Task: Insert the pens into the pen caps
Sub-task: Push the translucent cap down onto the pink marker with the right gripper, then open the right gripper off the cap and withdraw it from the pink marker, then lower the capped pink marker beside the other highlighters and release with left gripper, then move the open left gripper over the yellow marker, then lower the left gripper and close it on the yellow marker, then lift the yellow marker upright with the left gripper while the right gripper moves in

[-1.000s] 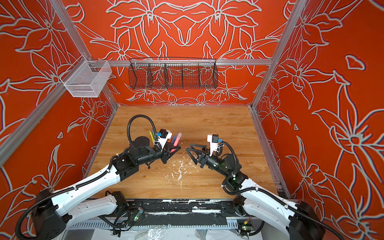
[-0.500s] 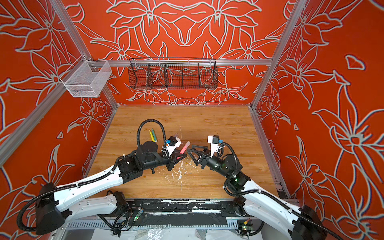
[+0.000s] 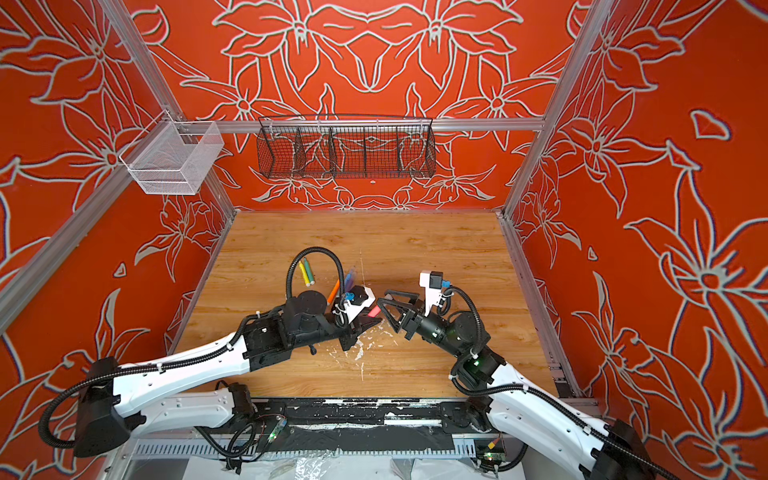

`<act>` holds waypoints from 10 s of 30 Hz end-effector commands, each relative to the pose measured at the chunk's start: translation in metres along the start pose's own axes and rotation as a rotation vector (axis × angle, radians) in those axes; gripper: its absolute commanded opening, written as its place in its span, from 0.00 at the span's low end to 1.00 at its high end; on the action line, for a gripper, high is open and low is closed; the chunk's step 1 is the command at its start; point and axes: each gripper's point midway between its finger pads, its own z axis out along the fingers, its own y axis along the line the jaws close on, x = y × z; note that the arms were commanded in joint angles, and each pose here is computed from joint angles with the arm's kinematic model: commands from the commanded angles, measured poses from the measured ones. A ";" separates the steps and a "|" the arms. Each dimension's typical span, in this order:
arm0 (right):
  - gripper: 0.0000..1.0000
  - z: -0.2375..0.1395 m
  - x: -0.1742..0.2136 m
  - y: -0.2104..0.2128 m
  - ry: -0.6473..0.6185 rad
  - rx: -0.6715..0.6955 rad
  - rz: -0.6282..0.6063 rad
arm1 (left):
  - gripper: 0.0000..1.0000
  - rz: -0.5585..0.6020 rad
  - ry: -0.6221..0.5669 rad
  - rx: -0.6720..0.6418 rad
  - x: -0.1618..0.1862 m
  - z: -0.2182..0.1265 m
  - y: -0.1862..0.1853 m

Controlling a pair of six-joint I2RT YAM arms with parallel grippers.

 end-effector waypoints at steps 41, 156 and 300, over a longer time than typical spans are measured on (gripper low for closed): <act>0.00 0.030 0.025 -0.007 0.091 -0.008 -0.011 | 0.00 -0.045 -0.364 -0.104 -0.212 -0.006 0.025; 0.47 -0.038 0.030 -0.200 0.222 1.012 0.126 | 0.19 -0.803 0.813 -0.808 0.202 0.008 0.254; 0.53 -0.001 -0.014 -0.071 -0.037 0.189 0.083 | 0.00 -0.112 0.135 -0.394 0.008 0.020 0.076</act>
